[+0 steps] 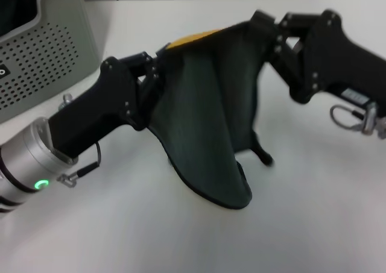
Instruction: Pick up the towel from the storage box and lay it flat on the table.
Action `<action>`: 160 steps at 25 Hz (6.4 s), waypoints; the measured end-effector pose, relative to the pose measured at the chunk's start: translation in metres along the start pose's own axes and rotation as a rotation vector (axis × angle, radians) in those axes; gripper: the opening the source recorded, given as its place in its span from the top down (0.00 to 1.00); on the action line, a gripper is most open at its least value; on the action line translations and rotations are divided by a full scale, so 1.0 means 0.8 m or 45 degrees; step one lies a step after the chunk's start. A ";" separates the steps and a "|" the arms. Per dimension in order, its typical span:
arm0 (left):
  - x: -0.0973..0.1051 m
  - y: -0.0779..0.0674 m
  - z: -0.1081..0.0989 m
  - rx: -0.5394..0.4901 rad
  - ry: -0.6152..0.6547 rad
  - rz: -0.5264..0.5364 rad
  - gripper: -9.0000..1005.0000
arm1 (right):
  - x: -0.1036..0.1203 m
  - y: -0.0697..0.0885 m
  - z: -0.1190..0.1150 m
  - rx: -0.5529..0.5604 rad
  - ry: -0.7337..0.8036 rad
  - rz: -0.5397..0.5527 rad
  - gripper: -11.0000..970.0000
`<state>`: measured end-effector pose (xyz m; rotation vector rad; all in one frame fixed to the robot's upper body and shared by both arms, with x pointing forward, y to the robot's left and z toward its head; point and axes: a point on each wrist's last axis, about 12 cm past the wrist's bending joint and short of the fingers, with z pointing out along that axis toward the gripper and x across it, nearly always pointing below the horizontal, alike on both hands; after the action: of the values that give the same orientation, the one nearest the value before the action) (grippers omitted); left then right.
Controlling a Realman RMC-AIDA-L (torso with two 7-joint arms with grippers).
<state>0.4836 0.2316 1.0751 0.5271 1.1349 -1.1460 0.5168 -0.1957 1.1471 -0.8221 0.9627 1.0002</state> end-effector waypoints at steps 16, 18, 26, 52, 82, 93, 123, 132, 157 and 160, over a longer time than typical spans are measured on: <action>0.031 -0.013 -0.005 -0.032 0.137 -0.035 0.77 | -0.089 -0.039 0.016 -0.133 0.018 -0.131 0.98; 0.035 -0.011 -0.002 -0.041 0.166 -0.046 0.75 | -0.092 -0.039 0.017 -0.135 0.011 -0.138 0.98; 0.039 -0.010 -0.006 -0.087 0.181 -0.059 0.69 | -0.108 -0.043 0.012 -0.107 -0.012 -0.187 0.98; 0.040 -0.010 -0.020 -0.152 0.181 -0.011 0.81 | -0.116 -0.051 -0.008 -0.027 -0.021 -0.196 0.98; -0.001 -0.035 -0.056 0.022 -0.026 0.049 0.98 | -0.090 -0.023 -0.048 0.015 0.069 0.029 0.97; -0.050 -0.074 -0.112 0.043 -0.101 0.122 0.98 | -0.084 0.046 -0.108 -0.144 0.061 0.193 0.97; 0.056 0.031 -0.028 -0.437 0.408 0.201 0.99 | 0.060 -0.046 -0.126 0.594 0.347 0.489 0.97; 0.053 0.049 -0.019 -0.522 0.433 0.315 0.98 | 0.093 -0.071 -0.107 0.745 0.504 0.562 0.97; 0.049 0.053 -0.030 -0.603 0.402 0.219 0.68 | 0.066 -0.054 -0.122 0.650 0.340 0.455 0.64; 0.042 0.029 -0.032 -0.395 0.341 0.188 0.48 | 0.046 -0.032 -0.125 0.465 0.257 0.384 0.57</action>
<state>0.4928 0.2467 1.0301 0.5217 1.4495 -0.7673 0.5226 -0.2827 1.0806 -0.4844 1.4251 0.9671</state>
